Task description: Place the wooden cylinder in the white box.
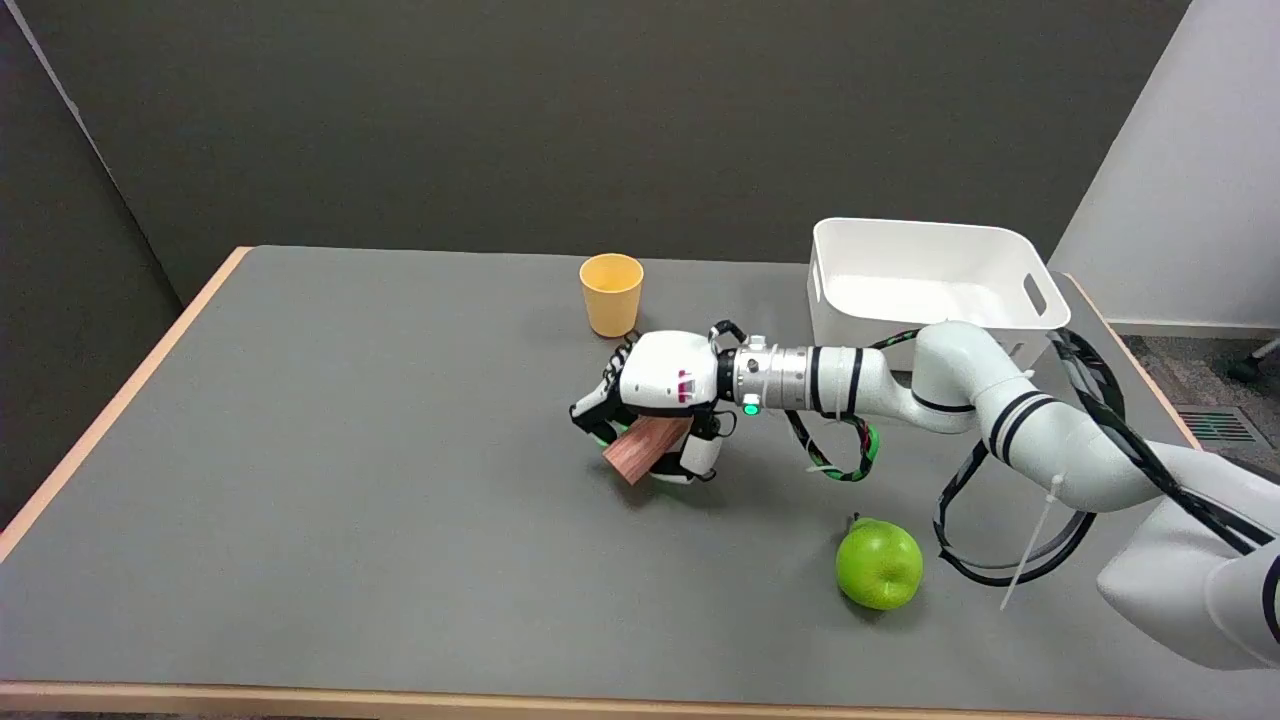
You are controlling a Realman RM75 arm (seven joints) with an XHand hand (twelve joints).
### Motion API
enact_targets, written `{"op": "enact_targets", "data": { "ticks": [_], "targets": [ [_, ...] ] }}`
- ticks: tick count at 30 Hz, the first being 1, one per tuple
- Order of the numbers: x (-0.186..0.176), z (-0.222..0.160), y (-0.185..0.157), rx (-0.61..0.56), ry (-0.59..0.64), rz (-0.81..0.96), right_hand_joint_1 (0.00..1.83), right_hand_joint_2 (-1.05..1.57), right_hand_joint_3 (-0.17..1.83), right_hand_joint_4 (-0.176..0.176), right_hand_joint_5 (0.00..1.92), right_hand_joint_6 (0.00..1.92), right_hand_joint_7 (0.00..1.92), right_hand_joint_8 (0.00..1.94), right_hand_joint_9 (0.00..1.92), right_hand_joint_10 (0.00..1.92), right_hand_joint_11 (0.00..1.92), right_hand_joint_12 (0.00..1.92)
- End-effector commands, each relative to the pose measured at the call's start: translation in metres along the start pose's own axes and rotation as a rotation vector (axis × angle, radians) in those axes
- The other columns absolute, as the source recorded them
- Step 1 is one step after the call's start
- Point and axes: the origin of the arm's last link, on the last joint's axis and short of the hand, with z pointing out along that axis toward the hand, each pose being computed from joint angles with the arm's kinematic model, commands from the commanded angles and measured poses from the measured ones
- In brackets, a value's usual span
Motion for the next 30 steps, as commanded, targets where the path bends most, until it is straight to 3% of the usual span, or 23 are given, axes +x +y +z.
{"op": "enact_targets", "data": {
  "ticks": [1, 8, 18, 30],
  "targets": [
    [0.032, -0.022, 0.029, -0.106, 0.124, 0.089, 1.58, 0.47, 1.49, 0.070, 0.62, 1.66, 0.97, 1.71, 1.01, 1.92, 0.78, 1.92],
    [0.075, -0.048, 0.060, -0.244, 0.193, 0.023, 1.59, 0.46, 1.52, 0.072, 0.63, 1.66, 0.98, 1.72, 1.02, 1.92, 0.83, 1.92],
    [0.118, -0.109, 0.113, -0.518, 0.302, 0.073, 1.59, 0.45, 1.52, 0.077, 0.63, 1.68, 0.98, 1.72, 1.03, 1.92, 0.82, 1.92],
    [0.102, -0.194, 0.168, -0.830, 0.383, 0.237, 1.59, 0.45, 1.52, 0.089, 0.63, 1.68, 0.98, 1.72, 1.03, 1.92, 0.80, 1.92]
  ]
}}
